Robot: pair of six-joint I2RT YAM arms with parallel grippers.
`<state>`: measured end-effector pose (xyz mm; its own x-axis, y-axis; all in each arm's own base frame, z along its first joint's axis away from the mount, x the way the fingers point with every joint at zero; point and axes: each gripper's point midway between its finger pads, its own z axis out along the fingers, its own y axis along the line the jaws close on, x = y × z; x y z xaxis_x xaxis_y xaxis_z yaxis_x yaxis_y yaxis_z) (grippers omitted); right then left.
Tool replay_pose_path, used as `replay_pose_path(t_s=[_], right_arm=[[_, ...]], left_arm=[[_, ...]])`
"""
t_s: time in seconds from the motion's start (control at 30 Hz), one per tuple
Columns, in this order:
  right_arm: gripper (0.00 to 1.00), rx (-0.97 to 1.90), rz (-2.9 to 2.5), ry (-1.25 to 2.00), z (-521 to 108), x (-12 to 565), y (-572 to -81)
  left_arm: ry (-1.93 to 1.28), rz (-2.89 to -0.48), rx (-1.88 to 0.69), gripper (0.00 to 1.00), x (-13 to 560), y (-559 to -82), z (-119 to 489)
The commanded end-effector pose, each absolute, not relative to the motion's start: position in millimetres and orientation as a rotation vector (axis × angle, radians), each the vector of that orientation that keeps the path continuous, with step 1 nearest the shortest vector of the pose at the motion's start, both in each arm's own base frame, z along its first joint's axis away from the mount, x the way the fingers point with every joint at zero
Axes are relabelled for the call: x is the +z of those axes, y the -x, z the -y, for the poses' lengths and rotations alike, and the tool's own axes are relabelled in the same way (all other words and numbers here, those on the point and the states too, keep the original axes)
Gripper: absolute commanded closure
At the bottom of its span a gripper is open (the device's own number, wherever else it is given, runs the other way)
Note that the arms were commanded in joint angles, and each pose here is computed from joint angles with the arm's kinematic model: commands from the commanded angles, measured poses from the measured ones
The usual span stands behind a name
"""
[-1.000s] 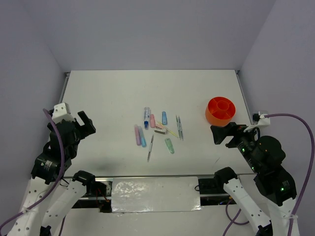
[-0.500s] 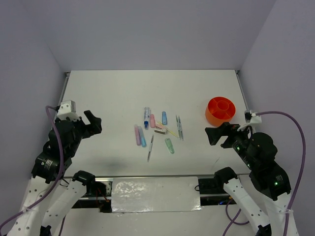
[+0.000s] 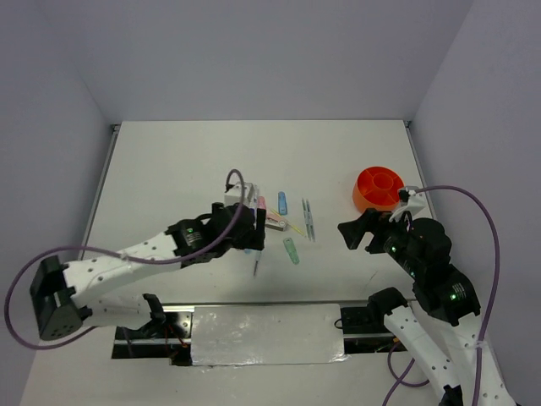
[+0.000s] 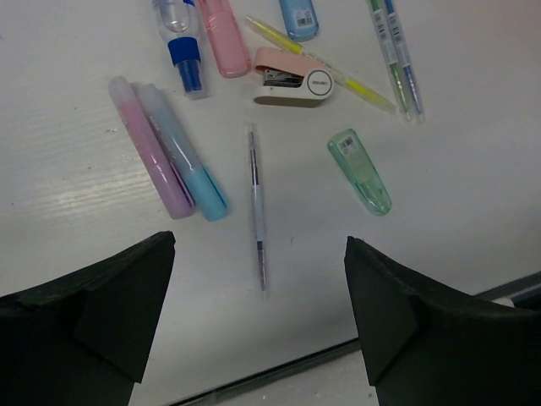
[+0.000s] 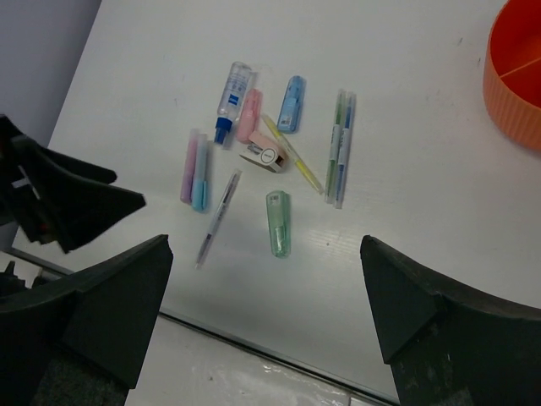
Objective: Sort the stationery into containers
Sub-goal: Pick up the pen from the center of the board.
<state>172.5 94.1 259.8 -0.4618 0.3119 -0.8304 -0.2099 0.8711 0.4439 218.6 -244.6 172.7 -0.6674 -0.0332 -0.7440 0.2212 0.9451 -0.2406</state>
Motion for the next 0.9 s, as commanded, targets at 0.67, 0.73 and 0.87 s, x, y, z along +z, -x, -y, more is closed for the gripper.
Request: replay_pose_path(t_s=[0.67, 0.73, 0.87], right_arm=[[0.00, 0.602, -1.926, -0.019, -96, 261, -174], [0.00, 0.599, -1.924, -0.024, -95, 261, -174], [0.00, 0.601, -1.926, -0.022, -96, 261, -175]], left_arm=[[-0.224, -2.482, -0.153, 0.30, 48, -220, 298], [-0.233, -2.496, -0.162, 0.34, 41, -218, 300], [-0.233, -2.518, -0.148, 0.39, 29, -214, 298]])
